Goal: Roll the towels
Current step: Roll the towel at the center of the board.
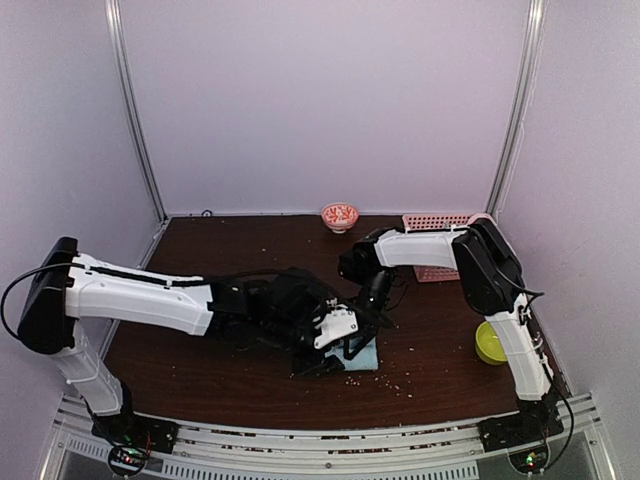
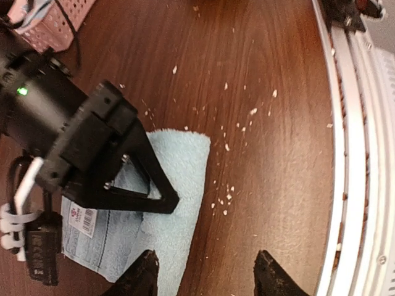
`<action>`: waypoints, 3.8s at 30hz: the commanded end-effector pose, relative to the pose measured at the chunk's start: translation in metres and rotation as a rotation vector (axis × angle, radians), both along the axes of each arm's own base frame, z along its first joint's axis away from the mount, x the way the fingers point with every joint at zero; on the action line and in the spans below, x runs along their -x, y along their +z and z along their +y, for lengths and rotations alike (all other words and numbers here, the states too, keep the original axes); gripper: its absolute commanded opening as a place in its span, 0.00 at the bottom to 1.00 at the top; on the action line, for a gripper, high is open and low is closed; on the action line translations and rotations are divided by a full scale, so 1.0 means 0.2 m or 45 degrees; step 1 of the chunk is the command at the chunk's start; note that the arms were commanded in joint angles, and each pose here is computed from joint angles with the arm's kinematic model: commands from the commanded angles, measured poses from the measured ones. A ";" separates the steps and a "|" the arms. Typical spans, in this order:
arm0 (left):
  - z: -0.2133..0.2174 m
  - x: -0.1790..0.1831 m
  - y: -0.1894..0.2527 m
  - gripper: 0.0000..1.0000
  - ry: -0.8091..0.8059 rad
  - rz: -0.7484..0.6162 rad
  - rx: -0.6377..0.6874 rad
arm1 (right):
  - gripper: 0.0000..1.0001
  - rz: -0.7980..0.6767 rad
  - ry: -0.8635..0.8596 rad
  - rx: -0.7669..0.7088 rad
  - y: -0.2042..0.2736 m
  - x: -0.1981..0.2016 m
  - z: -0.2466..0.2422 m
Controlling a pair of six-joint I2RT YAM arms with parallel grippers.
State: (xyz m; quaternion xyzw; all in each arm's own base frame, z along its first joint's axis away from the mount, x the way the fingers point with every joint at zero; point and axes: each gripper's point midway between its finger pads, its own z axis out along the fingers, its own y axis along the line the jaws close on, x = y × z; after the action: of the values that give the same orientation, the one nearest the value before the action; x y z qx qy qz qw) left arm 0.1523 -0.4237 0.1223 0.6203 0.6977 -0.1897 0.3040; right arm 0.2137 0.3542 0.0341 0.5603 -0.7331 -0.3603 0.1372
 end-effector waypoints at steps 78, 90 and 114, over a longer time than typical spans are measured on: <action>-0.18 -0.01 -0.70 0.02 0.052 1.494 -0.311 | 0.44 -1.135 0.166 -0.218 0.53 0.33 -0.31; -0.16 -0.02 -0.73 0.13 0.055 1.445 -0.331 | 0.52 -1.356 0.260 -0.034 0.11 0.28 -0.25; 0.28 -0.59 0.33 0.46 0.467 -0.031 0.267 | 0.12 -0.362 0.100 0.064 -0.09 0.12 -0.38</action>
State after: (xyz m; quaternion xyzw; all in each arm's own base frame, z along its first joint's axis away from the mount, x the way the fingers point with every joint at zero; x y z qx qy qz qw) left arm 0.2652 -0.3638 0.1448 0.4351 0.8249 -0.2583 0.2522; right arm 0.1976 0.3092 0.0405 0.6822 -0.7009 -0.1966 -0.0685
